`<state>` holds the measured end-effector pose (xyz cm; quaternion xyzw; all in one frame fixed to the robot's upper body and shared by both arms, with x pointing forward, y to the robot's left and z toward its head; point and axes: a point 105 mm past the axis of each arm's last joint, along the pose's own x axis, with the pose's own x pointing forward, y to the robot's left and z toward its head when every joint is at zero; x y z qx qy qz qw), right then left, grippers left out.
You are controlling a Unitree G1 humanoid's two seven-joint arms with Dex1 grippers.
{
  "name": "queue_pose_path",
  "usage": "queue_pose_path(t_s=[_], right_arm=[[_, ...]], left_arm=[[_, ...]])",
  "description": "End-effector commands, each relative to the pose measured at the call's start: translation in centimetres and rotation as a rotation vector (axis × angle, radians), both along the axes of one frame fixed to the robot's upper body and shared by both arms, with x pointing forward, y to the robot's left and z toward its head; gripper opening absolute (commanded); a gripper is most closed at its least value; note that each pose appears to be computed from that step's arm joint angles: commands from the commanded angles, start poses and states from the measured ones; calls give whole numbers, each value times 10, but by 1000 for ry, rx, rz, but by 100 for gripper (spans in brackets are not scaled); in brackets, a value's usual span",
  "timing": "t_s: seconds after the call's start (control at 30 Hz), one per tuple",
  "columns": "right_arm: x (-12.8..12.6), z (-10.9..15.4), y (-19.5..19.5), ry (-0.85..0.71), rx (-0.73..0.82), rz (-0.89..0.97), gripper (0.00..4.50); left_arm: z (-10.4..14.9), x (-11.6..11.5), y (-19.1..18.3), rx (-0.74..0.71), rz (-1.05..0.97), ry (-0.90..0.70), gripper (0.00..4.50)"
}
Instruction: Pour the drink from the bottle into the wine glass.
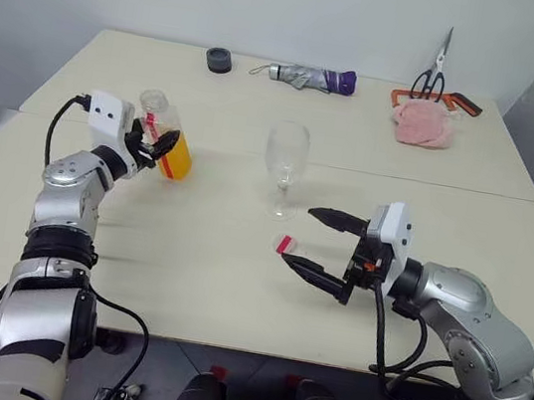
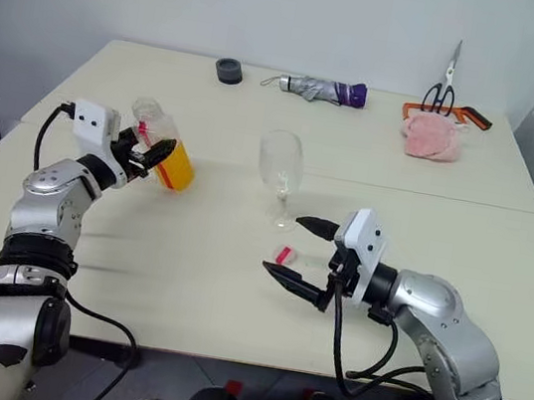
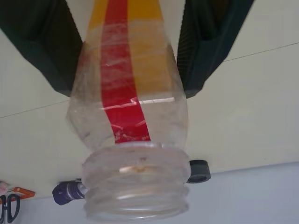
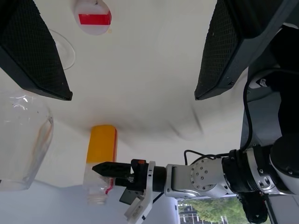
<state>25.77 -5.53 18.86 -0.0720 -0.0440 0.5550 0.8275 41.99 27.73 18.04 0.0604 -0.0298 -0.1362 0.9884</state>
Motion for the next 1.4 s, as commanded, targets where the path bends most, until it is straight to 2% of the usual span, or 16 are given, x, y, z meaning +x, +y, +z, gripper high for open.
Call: queue_pose_path(t_s=[0.03,0.1,0.4,0.6,0.7,0.83,0.97,1.17,1.4], right_arm=[[-4,12,3,-48,22,21,450],[-3,12,3,-50,22,20,450],[-1,17,4,-68,35,6,450],[3,32,-7,-103,81,-68,450],[6,38,-12,-128,91,-112,450],[12,43,-22,-159,114,-204,450],[17,46,-32,-199,124,-298,450],[19,45,-38,-205,132,-326,450],[20,47,-44,-193,162,-361,450]], left_arm=[[22,1,2,24,0,-70,182],[22,2,2,21,0,-72,168],[27,1,-3,28,-9,-94,168],[33,2,-33,201,-69,-125,168],[38,3,-53,242,-106,-152,167],[61,3,-95,299,-200,-243,167],[82,1,-121,352,-251,-324,167],[104,-1,-141,462,-278,-439,167],[112,-3,-153,598,-297,-541,167]])
